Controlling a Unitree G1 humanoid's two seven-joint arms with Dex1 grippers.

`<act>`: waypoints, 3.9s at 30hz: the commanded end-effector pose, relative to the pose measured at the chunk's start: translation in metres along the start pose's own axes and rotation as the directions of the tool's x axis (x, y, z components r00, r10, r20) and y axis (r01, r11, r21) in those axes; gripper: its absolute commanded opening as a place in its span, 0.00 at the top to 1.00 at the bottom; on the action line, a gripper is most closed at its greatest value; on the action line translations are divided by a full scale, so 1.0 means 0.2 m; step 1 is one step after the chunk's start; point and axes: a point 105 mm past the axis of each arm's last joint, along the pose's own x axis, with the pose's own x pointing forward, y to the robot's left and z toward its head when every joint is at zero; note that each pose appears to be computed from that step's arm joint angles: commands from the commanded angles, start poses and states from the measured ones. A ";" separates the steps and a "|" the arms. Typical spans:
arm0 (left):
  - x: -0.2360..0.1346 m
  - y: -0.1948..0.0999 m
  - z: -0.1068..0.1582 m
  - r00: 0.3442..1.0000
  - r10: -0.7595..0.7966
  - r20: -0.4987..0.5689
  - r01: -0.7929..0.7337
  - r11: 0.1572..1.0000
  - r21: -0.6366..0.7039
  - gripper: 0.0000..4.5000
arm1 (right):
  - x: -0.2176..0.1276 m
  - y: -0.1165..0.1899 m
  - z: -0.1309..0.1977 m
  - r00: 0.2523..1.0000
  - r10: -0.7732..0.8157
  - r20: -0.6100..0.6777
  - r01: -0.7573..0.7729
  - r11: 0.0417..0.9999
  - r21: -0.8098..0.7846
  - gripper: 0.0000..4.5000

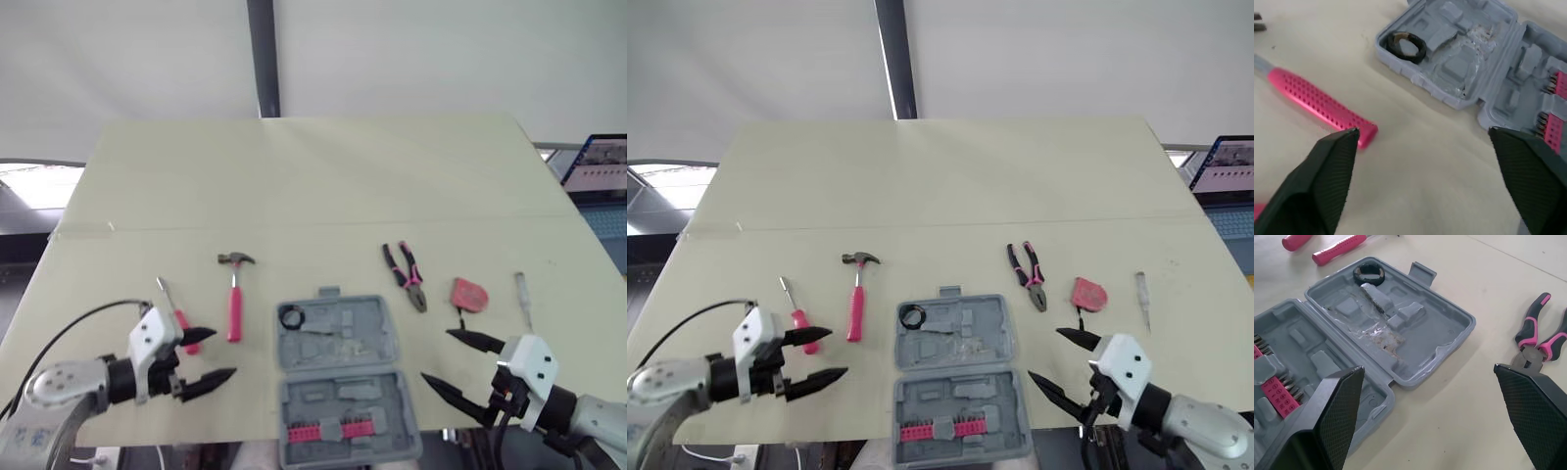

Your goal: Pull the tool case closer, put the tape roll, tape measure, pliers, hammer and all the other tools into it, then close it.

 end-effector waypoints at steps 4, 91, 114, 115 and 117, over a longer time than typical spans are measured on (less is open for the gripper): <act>-0.14 -0.13 -0.07 0.998 0.053 0.022 -0.052 0.998 -0.028 0.01 | -0.06 0.00 -0.05 0.999 0.020 -0.029 -0.019 1.000 0.023 0.00; 0.15 -0.23 0.31 0.948 -0.023 0.319 -0.016 0.993 0.118 0.01 | 0.14 -0.50 -0.03 0.752 -0.605 -0.261 0.659 0.697 0.282 0.00; 0.16 -0.21 0.33 0.954 -0.032 0.297 -0.011 0.990 0.140 0.01 | 0.24 -0.44 -0.23 0.737 -0.558 -0.381 0.676 0.625 0.391 0.00; 0.16 -0.21 0.33 0.954 -0.031 0.297 -0.011 0.990 0.140 0.01 | 0.24 -0.45 -0.23 0.735 -0.560 -0.383 0.678 0.624 0.388 0.00; 0.15 -0.21 0.33 0.955 -0.029 0.296 -0.012 0.990 0.137 0.01 | 0.25 -0.46 -0.25 0.728 -0.564 -0.389 0.685 0.617 0.387 0.00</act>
